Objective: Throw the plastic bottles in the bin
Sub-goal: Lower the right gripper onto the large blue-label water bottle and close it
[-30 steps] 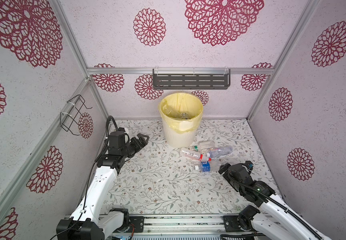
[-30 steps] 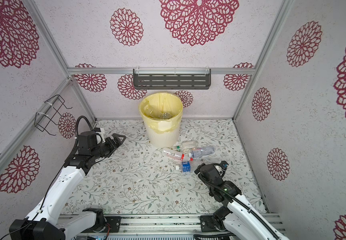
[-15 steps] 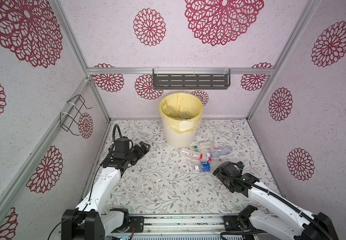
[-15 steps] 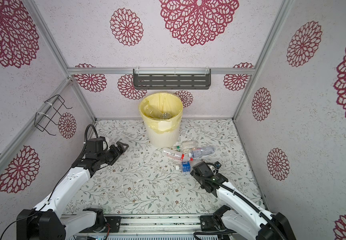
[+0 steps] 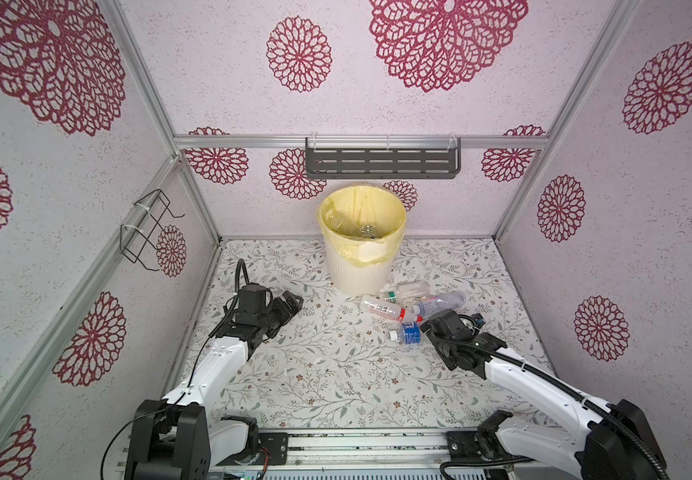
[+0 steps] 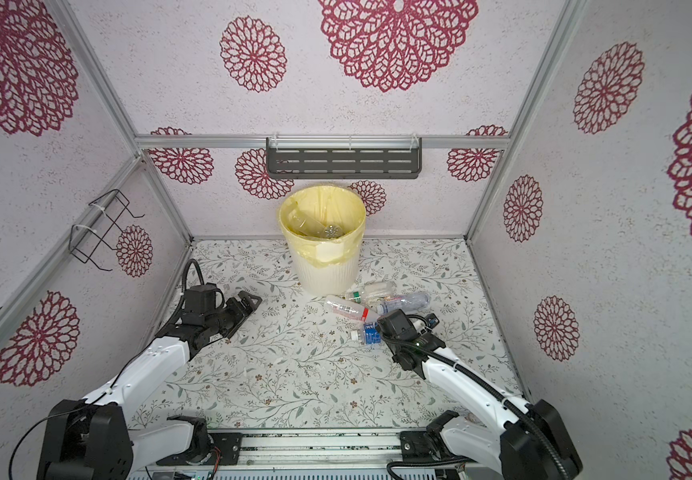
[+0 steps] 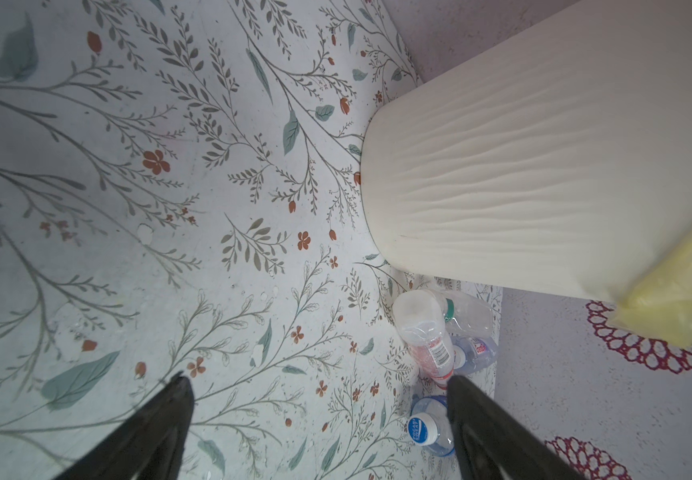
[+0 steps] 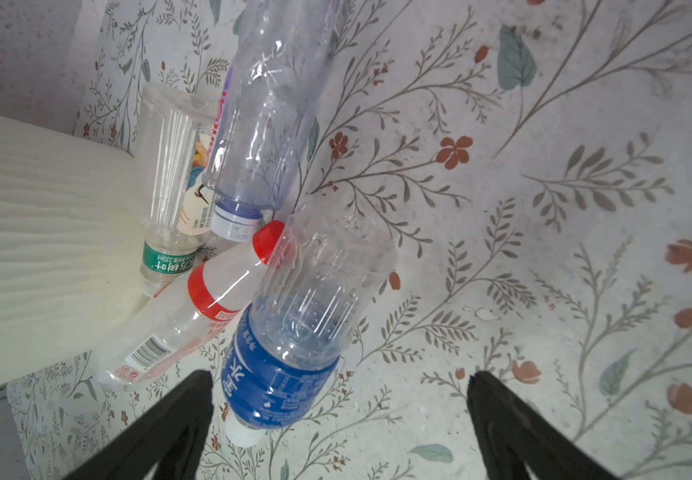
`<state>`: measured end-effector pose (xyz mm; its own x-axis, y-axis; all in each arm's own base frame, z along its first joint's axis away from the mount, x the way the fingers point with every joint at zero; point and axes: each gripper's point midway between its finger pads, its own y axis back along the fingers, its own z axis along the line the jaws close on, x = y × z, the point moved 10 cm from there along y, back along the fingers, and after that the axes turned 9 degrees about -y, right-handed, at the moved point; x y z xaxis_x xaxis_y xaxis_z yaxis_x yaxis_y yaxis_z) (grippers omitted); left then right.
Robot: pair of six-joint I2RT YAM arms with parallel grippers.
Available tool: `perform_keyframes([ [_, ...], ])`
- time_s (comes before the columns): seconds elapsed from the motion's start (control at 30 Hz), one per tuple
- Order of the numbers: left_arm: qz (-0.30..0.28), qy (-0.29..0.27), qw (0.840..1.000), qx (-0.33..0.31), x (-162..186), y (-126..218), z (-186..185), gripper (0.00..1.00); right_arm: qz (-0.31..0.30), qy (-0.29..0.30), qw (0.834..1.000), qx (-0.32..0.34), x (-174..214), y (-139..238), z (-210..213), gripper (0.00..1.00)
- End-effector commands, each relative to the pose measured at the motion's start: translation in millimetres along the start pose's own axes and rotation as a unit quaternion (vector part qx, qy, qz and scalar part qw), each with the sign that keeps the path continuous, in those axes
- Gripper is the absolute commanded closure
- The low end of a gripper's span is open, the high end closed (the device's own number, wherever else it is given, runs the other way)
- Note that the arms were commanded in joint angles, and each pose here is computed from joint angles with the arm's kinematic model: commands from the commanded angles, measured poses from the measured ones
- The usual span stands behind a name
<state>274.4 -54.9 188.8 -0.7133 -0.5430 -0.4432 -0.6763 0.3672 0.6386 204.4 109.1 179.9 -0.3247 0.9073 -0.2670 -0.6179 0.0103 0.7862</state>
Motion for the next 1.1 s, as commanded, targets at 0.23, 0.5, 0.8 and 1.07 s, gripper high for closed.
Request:
perform_keyframes([
  [0.23,0.003,-0.005,1.000,0.020,1,-7,-5,0.03,-0.011,-0.042,0.999,0.016,6,-23,26,0.01],
  [0.5,0.005,-0.011,1.000,-0.017,4,-1,1,0.03,-0.019,-0.053,0.998,0.027,8,-45,29,0.03],
  [0.8,0.001,-0.009,0.999,-0.036,1,2,2,0.03,0.002,-0.050,0.996,0.073,16,-72,28,0.09],
  [1.07,0.003,-0.010,0.999,-0.039,1,2,2,0.03,0.002,-0.068,0.994,0.082,17,-75,6,0.17],
])
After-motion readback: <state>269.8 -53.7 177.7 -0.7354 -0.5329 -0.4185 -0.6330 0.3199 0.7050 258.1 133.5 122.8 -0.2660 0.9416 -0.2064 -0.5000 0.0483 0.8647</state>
